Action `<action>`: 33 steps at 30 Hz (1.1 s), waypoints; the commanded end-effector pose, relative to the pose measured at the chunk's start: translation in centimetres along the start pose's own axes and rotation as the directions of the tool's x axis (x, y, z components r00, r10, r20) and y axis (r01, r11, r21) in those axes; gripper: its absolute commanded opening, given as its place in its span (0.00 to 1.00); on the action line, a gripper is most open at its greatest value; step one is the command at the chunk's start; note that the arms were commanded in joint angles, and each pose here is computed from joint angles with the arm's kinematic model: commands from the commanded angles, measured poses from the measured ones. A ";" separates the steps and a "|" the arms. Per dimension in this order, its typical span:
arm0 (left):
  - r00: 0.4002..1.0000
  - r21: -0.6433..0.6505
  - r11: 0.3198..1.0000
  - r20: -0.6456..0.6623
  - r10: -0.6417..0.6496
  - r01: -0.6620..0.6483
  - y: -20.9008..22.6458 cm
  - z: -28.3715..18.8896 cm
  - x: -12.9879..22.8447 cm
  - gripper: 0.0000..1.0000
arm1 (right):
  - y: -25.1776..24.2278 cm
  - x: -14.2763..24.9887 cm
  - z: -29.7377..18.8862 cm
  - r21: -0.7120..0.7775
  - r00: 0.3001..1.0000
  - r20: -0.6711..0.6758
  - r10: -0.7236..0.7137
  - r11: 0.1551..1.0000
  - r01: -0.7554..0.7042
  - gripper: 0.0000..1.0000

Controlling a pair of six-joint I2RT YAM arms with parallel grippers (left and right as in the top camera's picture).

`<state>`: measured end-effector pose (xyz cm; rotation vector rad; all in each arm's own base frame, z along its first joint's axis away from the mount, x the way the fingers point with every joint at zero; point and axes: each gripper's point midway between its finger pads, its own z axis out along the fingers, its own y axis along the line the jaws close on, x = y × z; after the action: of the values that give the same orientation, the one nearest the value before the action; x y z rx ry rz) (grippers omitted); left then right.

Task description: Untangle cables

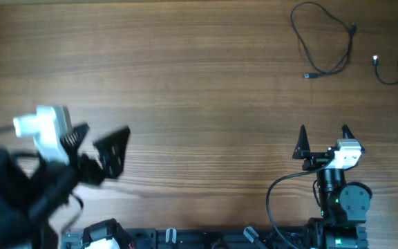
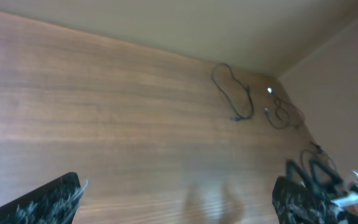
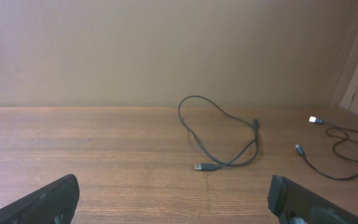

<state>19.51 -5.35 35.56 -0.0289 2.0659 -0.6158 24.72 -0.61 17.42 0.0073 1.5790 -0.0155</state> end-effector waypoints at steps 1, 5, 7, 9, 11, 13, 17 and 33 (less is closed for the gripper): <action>1.000 -0.013 1.000 -0.014 -0.012 0.012 -1.2 -2.1 2.7 1.00 | 0.4 -0.2 -0.1 -0.020 1.000 0.012 -0.006 1.000 0.006 1.00; 1.000 -0.072 0.997 -0.018 -0.011 0.010 -1.2 -3.6 4.9 1.00 | 0.4 -0.2 -0.1 -0.020 1.000 0.012 -0.006 1.000 0.007 1.00; 0.999 -0.054 0.998 0.023 0.027 -0.026 -2.2 -4.6 5.2 1.00 | 0.4 -0.2 -0.1 -0.020 1.000 0.012 -0.006 1.000 0.007 1.00; 0.994 0.011 0.995 0.049 0.099 -0.100 -4.0 -6.1 6.4 1.00 | 0.4 -0.2 -0.1 -0.020 1.000 0.012 -0.006 1.000 0.006 1.00; 0.985 0.041 0.986 0.076 0.156 -0.160 -4.7 -7.3 7.3 1.00 | 0.4 -0.2 -0.1 -0.020 1.000 0.012 -0.006 1.000 0.006 1.00; 0.971 0.049 0.976 0.128 0.203 -0.210 -5.1 -8.8 8.4 1.00 | 0.4 -0.2 -0.1 -0.020 1.000 0.012 -0.006 1.000 0.007 1.00; 0.937 0.047 0.960 0.237 0.257 -0.276 -5.6 -10.3 10.2 1.00 | 0.4 -0.2 -0.1 -0.020 1.000 0.012 -0.006 1.000 0.007 1.00; 0.812 0.039 0.907 0.463 0.355 -0.419 2.0 4.9 7.9 1.00 | 0.4 -0.2 -0.1 -0.020 1.000 0.012 -0.006 1.000 0.007 1.00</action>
<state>17.79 -7.65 29.03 0.2992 1.5125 -0.4384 24.72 -0.56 17.38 0.0049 1.5782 -0.0131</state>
